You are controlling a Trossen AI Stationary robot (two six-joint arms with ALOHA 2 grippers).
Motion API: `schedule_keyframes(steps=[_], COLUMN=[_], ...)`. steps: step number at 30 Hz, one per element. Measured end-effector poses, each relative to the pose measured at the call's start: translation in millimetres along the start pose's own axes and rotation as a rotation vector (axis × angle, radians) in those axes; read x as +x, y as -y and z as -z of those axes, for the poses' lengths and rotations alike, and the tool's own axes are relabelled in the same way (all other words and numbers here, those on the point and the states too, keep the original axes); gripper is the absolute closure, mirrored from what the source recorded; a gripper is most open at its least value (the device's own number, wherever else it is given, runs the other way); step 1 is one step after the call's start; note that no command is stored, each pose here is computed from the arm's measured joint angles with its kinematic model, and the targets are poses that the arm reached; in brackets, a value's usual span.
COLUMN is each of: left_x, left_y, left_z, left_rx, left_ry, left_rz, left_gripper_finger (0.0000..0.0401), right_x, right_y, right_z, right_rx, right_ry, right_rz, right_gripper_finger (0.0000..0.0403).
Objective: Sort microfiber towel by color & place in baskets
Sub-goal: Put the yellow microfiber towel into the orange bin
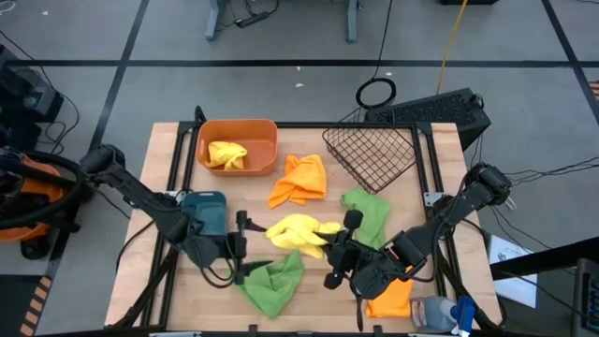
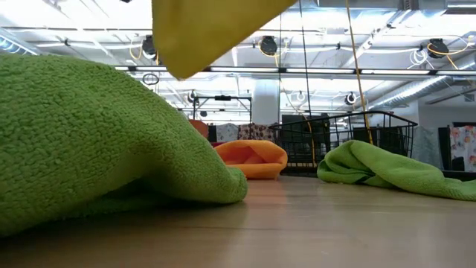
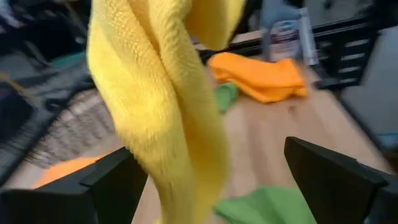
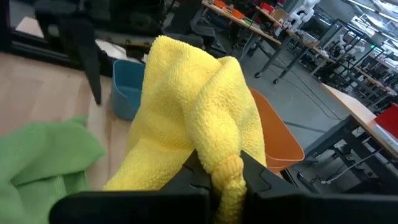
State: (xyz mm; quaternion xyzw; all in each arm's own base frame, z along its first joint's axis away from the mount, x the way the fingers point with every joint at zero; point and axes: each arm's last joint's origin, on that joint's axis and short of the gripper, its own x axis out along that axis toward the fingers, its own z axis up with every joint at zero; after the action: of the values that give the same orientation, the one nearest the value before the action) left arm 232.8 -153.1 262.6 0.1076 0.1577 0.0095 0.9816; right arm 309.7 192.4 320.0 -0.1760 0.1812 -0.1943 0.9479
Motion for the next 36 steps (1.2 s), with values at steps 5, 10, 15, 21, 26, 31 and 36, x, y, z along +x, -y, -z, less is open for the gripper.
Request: schedule_keyframes(steps=[5, 10, 15, 21, 26, 31, 36], left_x=[10, 0, -26, -45, -41, -24, -3], left_y=[-3, 0, 7, 14, 8, 1, -3], left_z=[6, 14, 8, 2, 1, -4, -1], left_rx=[0.07, 0.092, 0.042, 0.021, 0.019, 0.006, 0.013], left_ry=[-0.035, -0.111, -0.086, -0.024, -0.008, 0.022, 0.012], left_rz=[-0.071, -0.057, 0.009, 0.0, -0.113, -0.164, -0.175], left_gripper_finger=[0.0029, 0.0029, 0.0029, 0.0029, 0.0029, 0.0029, 0.0029], right_x=[3, 4, 4, 4, 5, 7, 12], right_y=[2, 3, 3, 3, 3, 5, 9], right_z=[-2, 1, 6, 5, 2, -5, -8], right_rx=[0.002, -0.02, -0.014, -0.001, 0.007, 0.012, 0.028], right_ry=[0.007, -0.013, -0.041, -0.04, -0.017, 0.023, 0.039], right_rz=[0.009, 0.013, 0.015, 0.015, 0.014, 0.018, 0.034], right_gripper_finger=[0.0386, 0.0377, 0.0375, 0.0374, 0.0374, 0.0374, 0.0374])
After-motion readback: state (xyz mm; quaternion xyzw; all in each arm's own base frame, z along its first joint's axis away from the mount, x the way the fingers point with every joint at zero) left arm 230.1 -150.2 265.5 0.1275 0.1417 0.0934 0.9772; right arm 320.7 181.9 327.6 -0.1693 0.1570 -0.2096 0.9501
